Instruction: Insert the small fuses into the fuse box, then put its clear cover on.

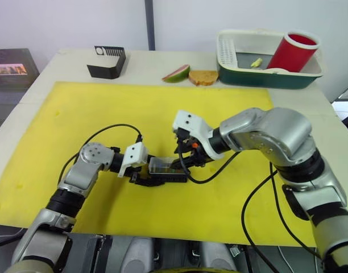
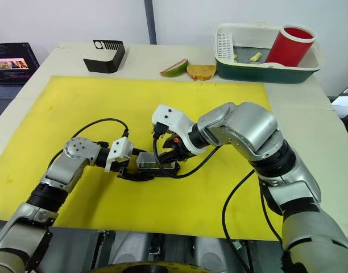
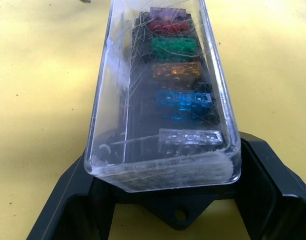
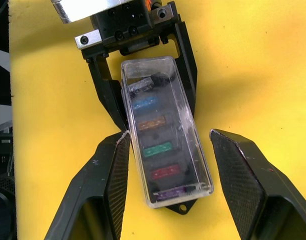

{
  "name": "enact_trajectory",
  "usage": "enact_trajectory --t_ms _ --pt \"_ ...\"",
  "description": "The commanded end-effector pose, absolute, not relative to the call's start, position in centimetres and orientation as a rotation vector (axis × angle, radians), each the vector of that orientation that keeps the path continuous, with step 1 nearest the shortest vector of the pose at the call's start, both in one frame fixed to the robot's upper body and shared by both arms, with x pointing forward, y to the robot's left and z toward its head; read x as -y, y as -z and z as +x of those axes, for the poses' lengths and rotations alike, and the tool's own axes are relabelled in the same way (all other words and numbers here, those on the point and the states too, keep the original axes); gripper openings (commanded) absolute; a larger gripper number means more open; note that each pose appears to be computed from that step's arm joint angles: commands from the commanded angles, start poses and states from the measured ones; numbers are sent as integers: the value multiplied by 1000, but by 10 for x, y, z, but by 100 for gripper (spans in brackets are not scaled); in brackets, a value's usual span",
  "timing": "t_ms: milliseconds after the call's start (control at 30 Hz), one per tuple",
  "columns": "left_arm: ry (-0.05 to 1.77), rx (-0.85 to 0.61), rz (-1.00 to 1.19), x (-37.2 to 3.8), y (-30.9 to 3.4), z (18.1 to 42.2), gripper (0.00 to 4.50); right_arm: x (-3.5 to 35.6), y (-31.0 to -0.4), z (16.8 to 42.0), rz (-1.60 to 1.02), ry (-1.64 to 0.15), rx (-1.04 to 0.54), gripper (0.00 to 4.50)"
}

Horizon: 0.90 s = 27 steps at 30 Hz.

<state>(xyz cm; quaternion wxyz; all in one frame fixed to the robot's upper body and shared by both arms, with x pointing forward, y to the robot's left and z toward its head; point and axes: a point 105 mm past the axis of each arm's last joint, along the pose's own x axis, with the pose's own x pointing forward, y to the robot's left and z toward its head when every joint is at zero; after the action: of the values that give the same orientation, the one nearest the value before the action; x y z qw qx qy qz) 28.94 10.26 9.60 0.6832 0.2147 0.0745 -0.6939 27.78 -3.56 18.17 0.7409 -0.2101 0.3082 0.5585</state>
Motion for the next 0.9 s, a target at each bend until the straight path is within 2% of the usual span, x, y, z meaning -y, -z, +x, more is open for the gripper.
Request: enact_trajectory --t_ms 33,833,900 --pt "1562 -164 492 -98 -94 288 270 36 -189 273 -486 -1248 -628 271" --pt "1556 -160 494 -97 -94 287 270 31 -170 280 -477 -1262 -663 271" --pt "1555 -159 493 -97 -94 287 270 31 -170 279 -484 -1266 -662 217"
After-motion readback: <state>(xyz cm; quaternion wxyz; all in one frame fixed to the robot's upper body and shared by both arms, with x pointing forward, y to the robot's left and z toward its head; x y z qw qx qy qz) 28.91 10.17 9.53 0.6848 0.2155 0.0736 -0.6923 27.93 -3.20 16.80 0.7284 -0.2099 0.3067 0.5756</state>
